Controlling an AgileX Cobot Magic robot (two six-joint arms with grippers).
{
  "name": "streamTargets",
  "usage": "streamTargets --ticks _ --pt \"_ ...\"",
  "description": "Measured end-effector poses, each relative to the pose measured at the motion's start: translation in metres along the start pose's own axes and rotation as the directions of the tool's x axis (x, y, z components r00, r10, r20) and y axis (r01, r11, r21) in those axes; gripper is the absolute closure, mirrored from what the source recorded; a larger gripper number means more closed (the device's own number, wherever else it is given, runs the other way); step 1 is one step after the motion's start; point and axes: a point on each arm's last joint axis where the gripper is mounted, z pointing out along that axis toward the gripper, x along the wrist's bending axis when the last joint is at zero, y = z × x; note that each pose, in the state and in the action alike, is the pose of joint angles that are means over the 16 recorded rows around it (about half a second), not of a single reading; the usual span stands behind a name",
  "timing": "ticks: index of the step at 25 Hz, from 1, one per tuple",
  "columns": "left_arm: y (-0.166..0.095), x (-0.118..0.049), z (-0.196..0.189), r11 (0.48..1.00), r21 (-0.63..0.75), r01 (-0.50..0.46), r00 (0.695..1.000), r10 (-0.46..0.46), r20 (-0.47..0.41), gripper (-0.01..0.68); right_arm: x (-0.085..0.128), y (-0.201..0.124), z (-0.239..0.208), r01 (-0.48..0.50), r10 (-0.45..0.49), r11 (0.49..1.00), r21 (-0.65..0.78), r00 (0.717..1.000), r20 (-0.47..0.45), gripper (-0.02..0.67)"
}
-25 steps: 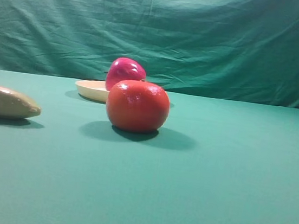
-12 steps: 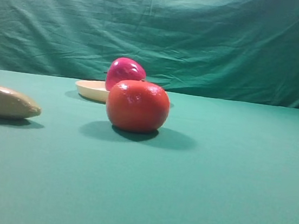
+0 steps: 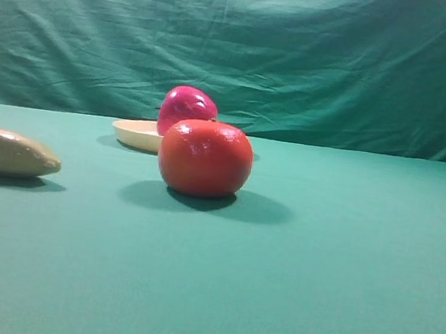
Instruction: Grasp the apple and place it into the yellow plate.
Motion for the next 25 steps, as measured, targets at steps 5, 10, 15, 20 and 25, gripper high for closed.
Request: streamTargets --ticks 5,10,15,20,25 --pt "0.000 0.000 0.000 1.000 0.000 0.000 1.000 0.000 0.000 0.516 0.001 -0.035 0.007 0.003 -0.002 1.000 -0.028 1.000 0.027 0.649" --pt "0.000 0.000 0.000 1.000 0.000 0.000 1.000 0.000 0.000 0.516 0.002 -0.067 0.019 0.006 -0.006 1.000 -0.016 1.000 0.031 0.649" --pt "0.000 0.000 0.000 1.000 0.000 0.000 1.000 0.000 0.000 0.516 0.005 -0.093 0.031 0.013 -0.013 1.000 0.017 1.000 0.023 0.649" --pt "0.000 0.000 0.000 1.000 0.000 0.000 1.000 0.000 0.000 0.516 0.006 -0.109 0.038 0.017 -0.018 0.999 0.041 1.000 0.015 0.649" --pt "0.000 0.000 0.000 1.000 0.000 0.000 1.000 0.000 0.000 0.516 0.007 -0.116 0.042 0.019 -0.019 0.999 0.046 1.000 0.010 0.649"
